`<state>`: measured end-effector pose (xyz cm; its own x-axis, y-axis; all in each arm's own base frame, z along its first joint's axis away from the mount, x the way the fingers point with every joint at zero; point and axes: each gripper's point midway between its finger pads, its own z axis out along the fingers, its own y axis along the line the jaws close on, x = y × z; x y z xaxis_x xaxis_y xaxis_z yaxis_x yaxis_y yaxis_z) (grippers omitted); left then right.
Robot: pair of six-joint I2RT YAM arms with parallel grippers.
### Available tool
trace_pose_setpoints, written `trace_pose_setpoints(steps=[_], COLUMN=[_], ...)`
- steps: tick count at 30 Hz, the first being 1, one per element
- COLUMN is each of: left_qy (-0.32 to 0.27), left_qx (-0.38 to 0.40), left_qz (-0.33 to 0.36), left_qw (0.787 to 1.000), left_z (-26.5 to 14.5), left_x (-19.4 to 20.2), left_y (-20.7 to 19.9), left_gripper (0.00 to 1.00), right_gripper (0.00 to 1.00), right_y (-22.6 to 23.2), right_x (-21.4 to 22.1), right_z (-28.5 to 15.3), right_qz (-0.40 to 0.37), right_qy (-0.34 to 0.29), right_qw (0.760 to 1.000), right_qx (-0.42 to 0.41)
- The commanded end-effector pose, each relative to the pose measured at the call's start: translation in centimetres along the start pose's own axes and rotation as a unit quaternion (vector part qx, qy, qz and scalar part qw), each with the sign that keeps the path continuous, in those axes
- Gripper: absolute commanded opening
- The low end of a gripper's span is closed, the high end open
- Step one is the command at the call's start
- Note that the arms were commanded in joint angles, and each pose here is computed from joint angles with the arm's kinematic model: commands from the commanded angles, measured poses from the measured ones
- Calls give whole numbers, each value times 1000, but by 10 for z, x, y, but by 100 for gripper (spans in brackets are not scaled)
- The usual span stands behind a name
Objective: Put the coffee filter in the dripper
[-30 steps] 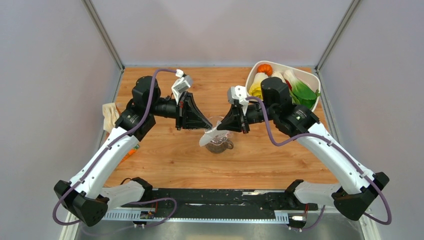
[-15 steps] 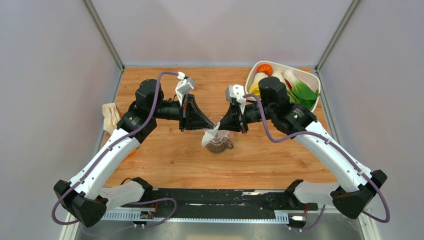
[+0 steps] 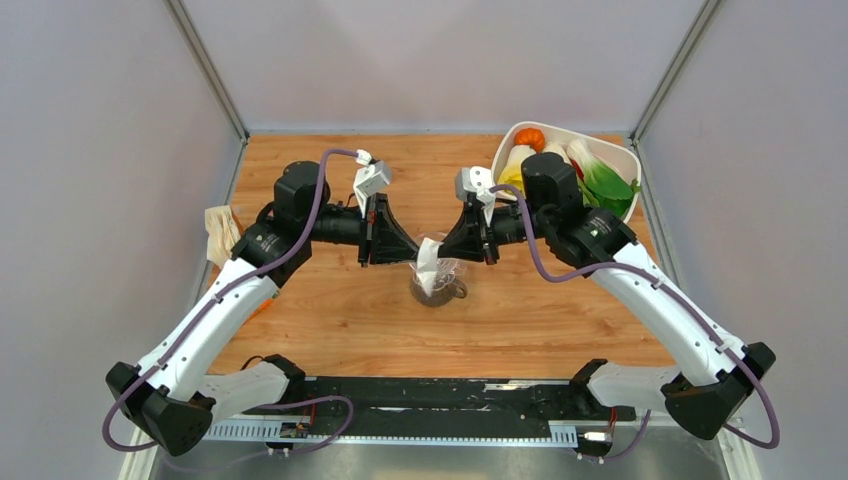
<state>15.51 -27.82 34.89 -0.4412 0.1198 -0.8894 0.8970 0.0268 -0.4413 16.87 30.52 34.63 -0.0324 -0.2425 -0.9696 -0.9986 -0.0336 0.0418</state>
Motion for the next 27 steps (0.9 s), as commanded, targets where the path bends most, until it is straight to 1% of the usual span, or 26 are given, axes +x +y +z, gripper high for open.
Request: trace_pose_setpoints(steps=[1,2,3,4,5,7,10,13,15,20,23,27], left_qy=[1,-3,-3,-8,-12,-20,-30,-27,-19,-10,-11,-16], left_qx=[20,14,6,-3,-11,-22,-19,-9,-4,3,-11,-10], left_qz=[57,62,64,68,73,92,123,147,153,140,128,116], left_qw=[998,998,998,998,997,995,992,989,988,990,992,993], left_z=[-15,-19,-21,-24,-26,-29,-33,-36,-37,-35,-33,-30], left_x=[-12,-16,-16,-20,-22,-28,-36,-39,-37,-34,-35,-41], left_y=[-24,-24,-22,-19,-18,-18,-28,-36,-38,-37,-29,-24], left_gripper=[20,26,35,39,47,53,55,57,58,61,58,48], right_gripper=[0,0,0,0,0,0,0,0,0,0,0,0], right_y=[12,12,13,15,16,17,18,20,20,23,26,30], right_x=[-16,-14,-13,-12,-11,-11,-11,-11,-10,-11,-11,-10], right_z=[-11,-12,-12,-12,-12,-11,-12,-12,-11,-11,-10,-10], right_qz=[-43,-45,-47,-47,-46,-45,-45,-44,-44,-45,-51,-61], right_qy=[-27,-25,-25,-24,-23,-23,-24,-23,-23,-24,-25,-22], right_qw=[999,999,999,999,999,999,998,998,998,998,997,997], right_qx=[-6,-6,-8,-11,-13,-18,-21,-25,-28,-37,-44,-49])
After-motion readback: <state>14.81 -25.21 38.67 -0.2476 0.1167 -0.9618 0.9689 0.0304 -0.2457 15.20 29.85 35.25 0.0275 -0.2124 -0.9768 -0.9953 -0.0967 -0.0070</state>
